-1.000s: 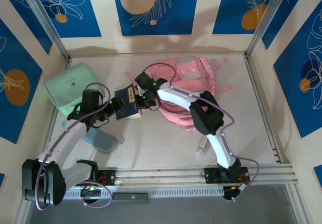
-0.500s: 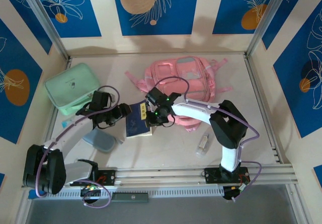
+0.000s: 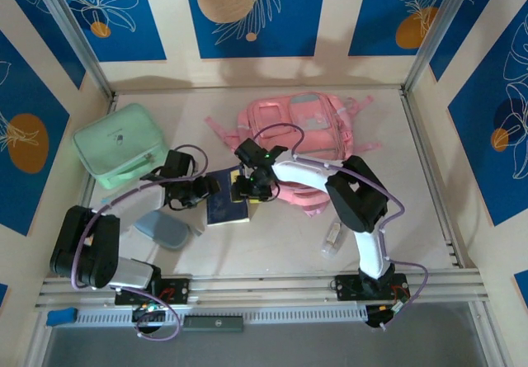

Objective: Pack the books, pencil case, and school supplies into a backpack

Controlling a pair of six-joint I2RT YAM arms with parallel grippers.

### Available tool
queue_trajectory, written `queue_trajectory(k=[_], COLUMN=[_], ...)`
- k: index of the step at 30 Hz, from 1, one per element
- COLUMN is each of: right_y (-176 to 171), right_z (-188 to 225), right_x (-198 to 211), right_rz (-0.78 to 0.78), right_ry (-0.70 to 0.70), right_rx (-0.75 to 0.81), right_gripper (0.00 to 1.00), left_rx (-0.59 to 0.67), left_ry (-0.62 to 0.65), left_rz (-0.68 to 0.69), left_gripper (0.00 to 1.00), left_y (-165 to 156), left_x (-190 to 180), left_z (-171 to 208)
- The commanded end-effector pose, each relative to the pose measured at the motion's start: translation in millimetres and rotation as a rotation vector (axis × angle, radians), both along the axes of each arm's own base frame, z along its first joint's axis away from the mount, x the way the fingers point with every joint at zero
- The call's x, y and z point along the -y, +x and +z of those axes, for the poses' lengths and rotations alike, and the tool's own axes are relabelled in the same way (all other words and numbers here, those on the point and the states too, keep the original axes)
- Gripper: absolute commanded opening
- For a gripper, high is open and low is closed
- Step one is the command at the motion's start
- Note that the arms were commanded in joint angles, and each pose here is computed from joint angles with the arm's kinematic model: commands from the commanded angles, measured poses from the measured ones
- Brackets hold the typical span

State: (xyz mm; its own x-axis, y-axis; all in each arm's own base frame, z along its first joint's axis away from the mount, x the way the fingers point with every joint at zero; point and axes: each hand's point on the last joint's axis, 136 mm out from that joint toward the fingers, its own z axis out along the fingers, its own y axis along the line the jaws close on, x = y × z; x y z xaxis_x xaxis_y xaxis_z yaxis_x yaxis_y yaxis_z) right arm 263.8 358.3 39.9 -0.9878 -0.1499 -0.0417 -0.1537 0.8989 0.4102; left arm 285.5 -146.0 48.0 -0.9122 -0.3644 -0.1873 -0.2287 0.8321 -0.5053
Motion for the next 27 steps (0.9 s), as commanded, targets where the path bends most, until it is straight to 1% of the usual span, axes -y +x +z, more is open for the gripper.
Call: queue_trajectory(k=[1, 5, 8, 12, 19, 21, 27], right_y=[2.5, -1.2, 0.3, 1.7, 0.6, 1.9, 0.9], right_z=[-2.7, -8.2, -2.9, 19.2, 55.7, 59.8, 58.2], right_x=[-0.3, -14.5, -23.5, -34.7, -38.4, -37.3, -37.8], right_rz=[-0.006, 0.056, 0.056, 0.073, 0.082, 0.076, 0.107], right_ry=[-0.037, -0.035, -0.005, 0.071, 0.137, 0.143, 0.110], right_rx=[-0.004, 0.025, 0.010, 0.041, 0.058, 0.058, 0.069], right_gripper=[0.53, 0.54, 0.53, 0.52, 0.49, 0.48, 0.34], left_rx=[-0.015, -0.021, -0.038, -0.024, -0.030, -0.032, -0.025], left_ry=[0.015, 0.054, 0.044, 0.017, 0.087, 0.102, 0.109], left_rz=[-0.027, -0.036, -0.025, 0.002, 0.012, 0.010, 0.016], left_gripper=[0.55, 0.55, 0.52, 0.48, 0.45, 0.45, 0.45], left_y=[-0.5, -3.7, -5.7, -7.2, -11.8, -12.5, -12.5], left_x=[4.6, 1.4, 2.4, 3.1, -9.3, -11.5, -13.1], left_z=[-5.4, -14.8, -21.5, -26.3, -29.8, -30.4, -28.9])
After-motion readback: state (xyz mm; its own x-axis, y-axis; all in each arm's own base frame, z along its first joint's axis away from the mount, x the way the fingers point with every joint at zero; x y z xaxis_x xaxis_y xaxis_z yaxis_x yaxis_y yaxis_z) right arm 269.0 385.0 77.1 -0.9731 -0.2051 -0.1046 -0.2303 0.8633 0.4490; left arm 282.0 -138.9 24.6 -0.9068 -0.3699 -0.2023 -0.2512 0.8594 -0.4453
